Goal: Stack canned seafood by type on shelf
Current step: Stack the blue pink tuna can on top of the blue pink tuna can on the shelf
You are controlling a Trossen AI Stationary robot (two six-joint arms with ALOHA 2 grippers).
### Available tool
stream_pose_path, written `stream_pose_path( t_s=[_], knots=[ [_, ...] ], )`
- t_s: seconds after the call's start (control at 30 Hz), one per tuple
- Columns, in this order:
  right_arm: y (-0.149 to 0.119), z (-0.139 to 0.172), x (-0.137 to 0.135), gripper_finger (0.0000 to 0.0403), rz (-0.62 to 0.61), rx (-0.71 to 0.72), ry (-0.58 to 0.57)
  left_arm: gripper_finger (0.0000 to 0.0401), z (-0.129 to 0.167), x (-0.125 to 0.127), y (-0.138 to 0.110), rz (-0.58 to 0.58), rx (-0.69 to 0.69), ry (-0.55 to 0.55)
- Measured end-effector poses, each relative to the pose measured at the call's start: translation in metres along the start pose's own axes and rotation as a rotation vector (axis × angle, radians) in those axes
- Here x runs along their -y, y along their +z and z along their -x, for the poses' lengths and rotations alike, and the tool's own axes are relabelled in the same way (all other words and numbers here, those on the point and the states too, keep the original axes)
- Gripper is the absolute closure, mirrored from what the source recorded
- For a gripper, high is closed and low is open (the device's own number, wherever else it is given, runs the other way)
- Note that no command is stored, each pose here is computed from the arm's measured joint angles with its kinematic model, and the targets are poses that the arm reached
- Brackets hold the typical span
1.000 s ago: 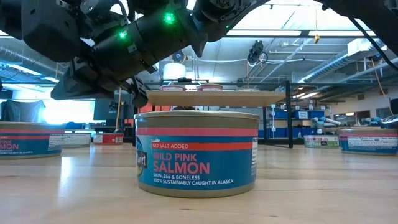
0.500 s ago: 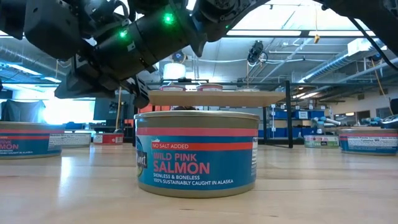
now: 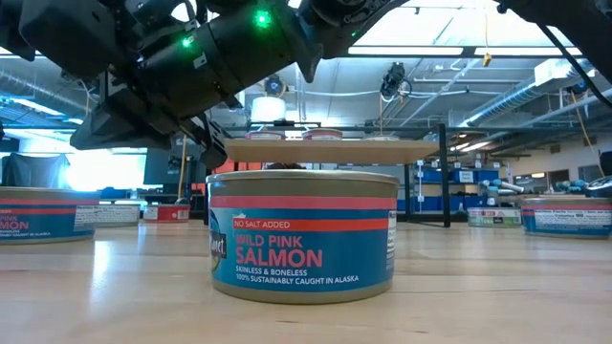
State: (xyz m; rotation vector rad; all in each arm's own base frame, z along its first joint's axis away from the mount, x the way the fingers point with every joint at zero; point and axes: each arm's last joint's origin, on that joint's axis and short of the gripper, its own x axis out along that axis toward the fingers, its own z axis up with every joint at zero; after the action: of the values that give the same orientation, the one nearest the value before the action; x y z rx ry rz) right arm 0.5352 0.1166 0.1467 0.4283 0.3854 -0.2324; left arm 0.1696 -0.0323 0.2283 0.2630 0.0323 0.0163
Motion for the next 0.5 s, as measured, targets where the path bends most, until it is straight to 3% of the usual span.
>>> stream_pose_path(
  t_s=[0.5],
  knots=[
    [-0.008,-0.014,0.004,0.0402,-0.056,-0.011,-0.014,0.0382,0.0,0.0,0.0,0.0,-0.001,0.0]
  ],
)
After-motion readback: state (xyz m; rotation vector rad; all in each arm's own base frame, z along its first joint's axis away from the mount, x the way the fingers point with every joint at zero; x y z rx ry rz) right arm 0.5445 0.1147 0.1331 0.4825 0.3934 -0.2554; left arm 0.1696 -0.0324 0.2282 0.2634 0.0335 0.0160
